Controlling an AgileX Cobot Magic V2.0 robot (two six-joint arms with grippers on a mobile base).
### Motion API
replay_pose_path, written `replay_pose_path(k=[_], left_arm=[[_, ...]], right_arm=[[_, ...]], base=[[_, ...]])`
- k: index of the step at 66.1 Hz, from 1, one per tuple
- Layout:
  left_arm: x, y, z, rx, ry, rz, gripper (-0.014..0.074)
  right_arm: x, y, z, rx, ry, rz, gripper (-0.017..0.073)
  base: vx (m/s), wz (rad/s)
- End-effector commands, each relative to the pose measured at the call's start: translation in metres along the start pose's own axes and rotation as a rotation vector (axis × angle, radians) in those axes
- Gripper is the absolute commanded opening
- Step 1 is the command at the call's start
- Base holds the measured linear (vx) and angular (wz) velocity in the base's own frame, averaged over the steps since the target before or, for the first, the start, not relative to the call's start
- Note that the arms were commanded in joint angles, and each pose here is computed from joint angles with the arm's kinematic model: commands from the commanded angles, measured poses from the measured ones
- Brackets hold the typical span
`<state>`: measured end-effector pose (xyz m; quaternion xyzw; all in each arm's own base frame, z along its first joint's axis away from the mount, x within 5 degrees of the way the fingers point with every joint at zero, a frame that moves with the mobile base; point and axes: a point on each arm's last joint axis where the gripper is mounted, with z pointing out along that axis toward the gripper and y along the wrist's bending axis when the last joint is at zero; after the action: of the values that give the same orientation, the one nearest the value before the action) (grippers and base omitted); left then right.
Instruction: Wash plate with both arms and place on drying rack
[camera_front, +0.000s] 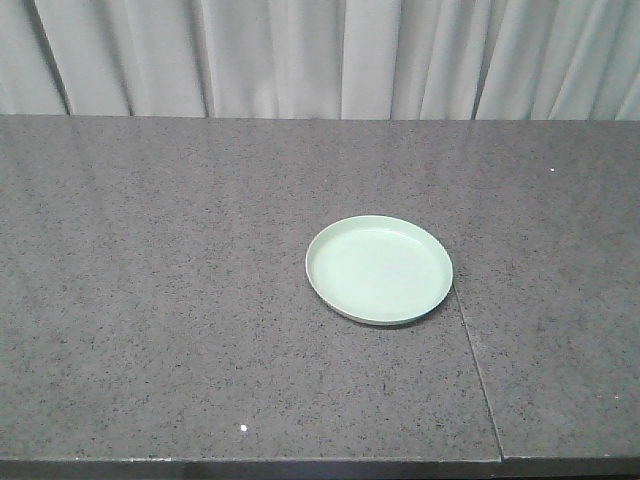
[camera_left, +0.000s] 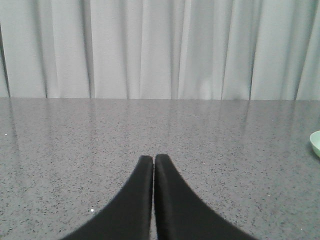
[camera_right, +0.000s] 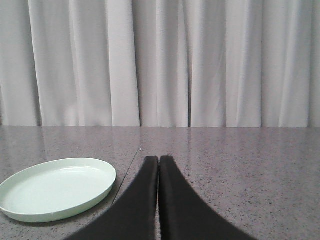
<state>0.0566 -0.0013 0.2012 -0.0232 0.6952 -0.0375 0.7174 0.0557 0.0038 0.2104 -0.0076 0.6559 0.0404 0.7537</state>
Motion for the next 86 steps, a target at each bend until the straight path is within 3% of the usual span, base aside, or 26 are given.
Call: replay_pose_path(k=[1,56,61,64,70,75,81,86], left_arm=[[-0.002,0.001,-0.001,-0.007,-0.074,-0.009,-0.0006],[-0.002,0.001,-0.001,-0.007,-0.074,-0.009,-0.0006],[-0.002,0.001,-0.001,-0.007,-0.074,-0.009,-0.0006],[-0.002,0.001,-0.001,-0.007,-0.074,-0.009,-0.0006],[-0.002,0.001,-0.001,-0.007,-0.074,-0.009,-0.0006],[-0.002,0.001,-0.001,-0.007,-0.074,-0.009,-0.0006],[-0.002,0.001,-0.001,-0.007,-0.074,-0.009,-0.0006],[-0.002,0.001,-0.001,-0.007,-0.074,-0.009,-0.0006]], right_arm=[[-0.001,0.0,-0.001,0.0,-0.066,-0.013,-0.0009],[-0.001,0.0,-0.001,-0.001,-0.067,0.001,-0.0009],[-0.002,0.0,-0.001,-0.002,-0.074,0.059,-0.0009],[-0.003,0.0,-0.001,-0.003,-0.088,0.13,-0.0009],[-0.006,-0.001,-0.001,-0.003,-0.117,0.351,-0.0009],[-0.008,-0.002,-0.002,-0.006,-0.13,0.472,-0.0009],[-0.021,-0.001,-0.002,-0.018,-0.148,0.519,-0.0002],[-0.041,0.001,-0.003,-0.022,-0.139,0.481,0.0029]], base=[[0.0,0.0],[0.0,0.0],[0.0,0.0],[0.0,0.0],[0.0,0.0],[0.0,0.0],[0.0,0.0],[0.0,0.0]])
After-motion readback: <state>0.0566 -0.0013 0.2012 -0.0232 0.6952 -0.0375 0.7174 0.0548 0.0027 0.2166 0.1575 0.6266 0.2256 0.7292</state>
